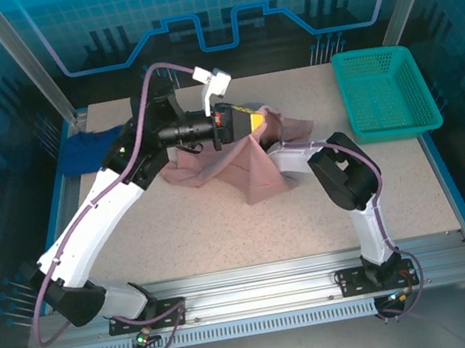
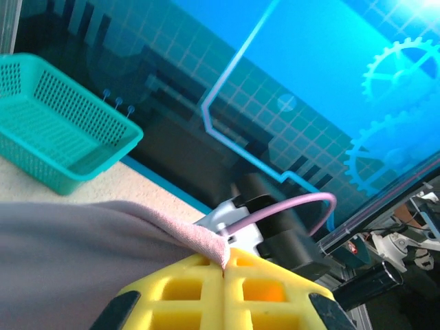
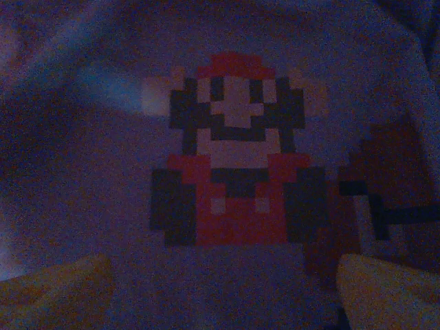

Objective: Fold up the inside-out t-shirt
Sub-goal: Turn the T-shirt inside out at the center of the table.

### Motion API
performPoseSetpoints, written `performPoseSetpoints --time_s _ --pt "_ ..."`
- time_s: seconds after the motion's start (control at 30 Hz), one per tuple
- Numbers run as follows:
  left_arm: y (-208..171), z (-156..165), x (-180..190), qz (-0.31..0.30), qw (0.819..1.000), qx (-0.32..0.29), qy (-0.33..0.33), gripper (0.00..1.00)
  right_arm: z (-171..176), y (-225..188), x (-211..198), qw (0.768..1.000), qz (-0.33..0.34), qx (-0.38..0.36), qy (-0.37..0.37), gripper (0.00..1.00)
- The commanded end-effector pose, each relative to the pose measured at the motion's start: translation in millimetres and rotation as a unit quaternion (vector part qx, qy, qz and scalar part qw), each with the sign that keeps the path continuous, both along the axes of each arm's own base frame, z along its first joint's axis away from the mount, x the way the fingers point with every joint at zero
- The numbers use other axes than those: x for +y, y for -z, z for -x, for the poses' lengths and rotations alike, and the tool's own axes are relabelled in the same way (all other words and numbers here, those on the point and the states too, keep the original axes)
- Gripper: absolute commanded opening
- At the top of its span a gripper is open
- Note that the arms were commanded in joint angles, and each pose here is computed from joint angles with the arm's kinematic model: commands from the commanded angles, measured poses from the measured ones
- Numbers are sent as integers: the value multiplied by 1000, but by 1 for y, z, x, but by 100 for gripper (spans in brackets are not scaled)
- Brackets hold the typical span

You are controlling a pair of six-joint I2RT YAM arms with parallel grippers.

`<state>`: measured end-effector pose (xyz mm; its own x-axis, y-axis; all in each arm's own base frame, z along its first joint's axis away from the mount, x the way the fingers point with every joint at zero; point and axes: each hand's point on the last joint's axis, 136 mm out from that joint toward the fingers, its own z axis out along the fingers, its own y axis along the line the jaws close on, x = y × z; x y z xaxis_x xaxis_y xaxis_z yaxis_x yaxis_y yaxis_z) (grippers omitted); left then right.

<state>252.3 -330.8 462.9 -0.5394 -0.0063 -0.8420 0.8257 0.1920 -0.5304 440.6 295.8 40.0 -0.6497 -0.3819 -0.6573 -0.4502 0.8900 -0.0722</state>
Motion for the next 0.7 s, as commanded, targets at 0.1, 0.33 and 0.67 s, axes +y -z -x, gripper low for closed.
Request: performPoseSetpoints --time_s 0.1,0.33,0.67 --pt "-63 24 27 57 995 -85 -22 0 9 29 -16 997 30 68 5 81" --pt "-35 -32 64 31 983 -56 -174 0 27 45 -26 994 25 103 1 17" --pt "74 -140 183 -54 885 54 -460 0 52 -38 -19 995 -51 55 -65 0"
